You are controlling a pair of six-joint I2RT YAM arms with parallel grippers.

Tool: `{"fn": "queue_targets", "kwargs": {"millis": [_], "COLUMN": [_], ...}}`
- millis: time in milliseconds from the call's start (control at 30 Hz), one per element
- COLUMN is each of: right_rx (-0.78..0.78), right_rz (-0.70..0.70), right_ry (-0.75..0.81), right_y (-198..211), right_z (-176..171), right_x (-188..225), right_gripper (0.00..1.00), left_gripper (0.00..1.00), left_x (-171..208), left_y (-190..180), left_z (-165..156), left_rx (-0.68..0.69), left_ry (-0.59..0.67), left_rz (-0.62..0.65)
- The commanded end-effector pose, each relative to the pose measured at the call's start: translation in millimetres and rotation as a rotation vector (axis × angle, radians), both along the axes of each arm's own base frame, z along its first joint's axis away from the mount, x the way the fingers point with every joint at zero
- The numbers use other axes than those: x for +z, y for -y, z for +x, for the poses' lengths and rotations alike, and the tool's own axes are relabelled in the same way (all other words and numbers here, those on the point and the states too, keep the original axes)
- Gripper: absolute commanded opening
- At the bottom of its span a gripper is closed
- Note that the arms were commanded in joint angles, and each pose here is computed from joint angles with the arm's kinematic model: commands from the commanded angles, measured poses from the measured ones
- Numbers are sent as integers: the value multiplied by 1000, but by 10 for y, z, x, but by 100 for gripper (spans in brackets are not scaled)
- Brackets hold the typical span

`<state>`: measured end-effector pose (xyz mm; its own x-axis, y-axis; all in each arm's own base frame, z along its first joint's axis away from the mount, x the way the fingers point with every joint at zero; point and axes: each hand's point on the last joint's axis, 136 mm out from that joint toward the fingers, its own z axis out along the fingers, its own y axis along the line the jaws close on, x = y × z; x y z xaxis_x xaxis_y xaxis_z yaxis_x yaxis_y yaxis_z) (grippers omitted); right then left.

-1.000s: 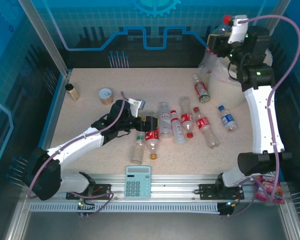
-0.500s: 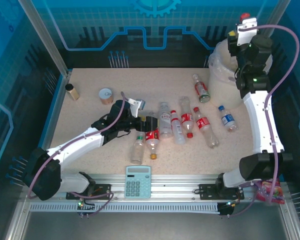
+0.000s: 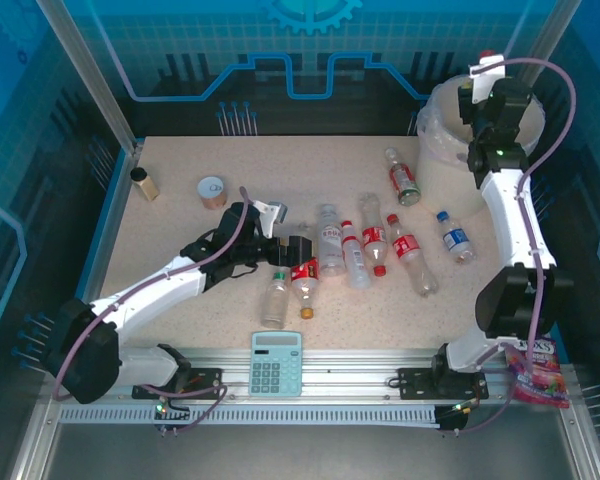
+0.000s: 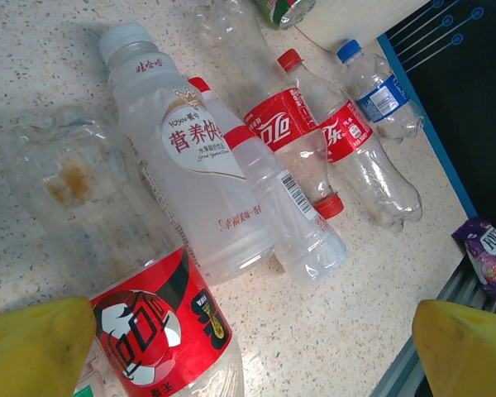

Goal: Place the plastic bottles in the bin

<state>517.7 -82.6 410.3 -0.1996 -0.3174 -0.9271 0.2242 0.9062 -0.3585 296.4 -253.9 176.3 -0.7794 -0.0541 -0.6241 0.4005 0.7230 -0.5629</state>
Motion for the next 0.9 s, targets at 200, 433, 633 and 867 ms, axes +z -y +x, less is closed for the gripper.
{"fn": "queue_targets", "kwargs": {"millis": [200, 433, 633, 867], "right_rx": [-64, -101, -130, -158], "right_rz": [65, 176, 247, 283], "right_ry": [-185, -360, -486, -596], "right_y": [284, 464, 570, 644], "right_z": [298, 401, 456, 464], "right_x": [-563, -947, -1244, -1599], "right_gripper": [0, 0, 2, 4], "left_gripper": [99, 99, 99, 99], "left_x": [-56, -99, -124, -158], "left_y": [-94, -131, -158, -250], "left_z": [-10, -14, -20, -75], "left_rx": [44, 57, 65, 84], "left_ry": [-34, -46, -55, -66], "left_rz": [10, 12, 17, 40]}}
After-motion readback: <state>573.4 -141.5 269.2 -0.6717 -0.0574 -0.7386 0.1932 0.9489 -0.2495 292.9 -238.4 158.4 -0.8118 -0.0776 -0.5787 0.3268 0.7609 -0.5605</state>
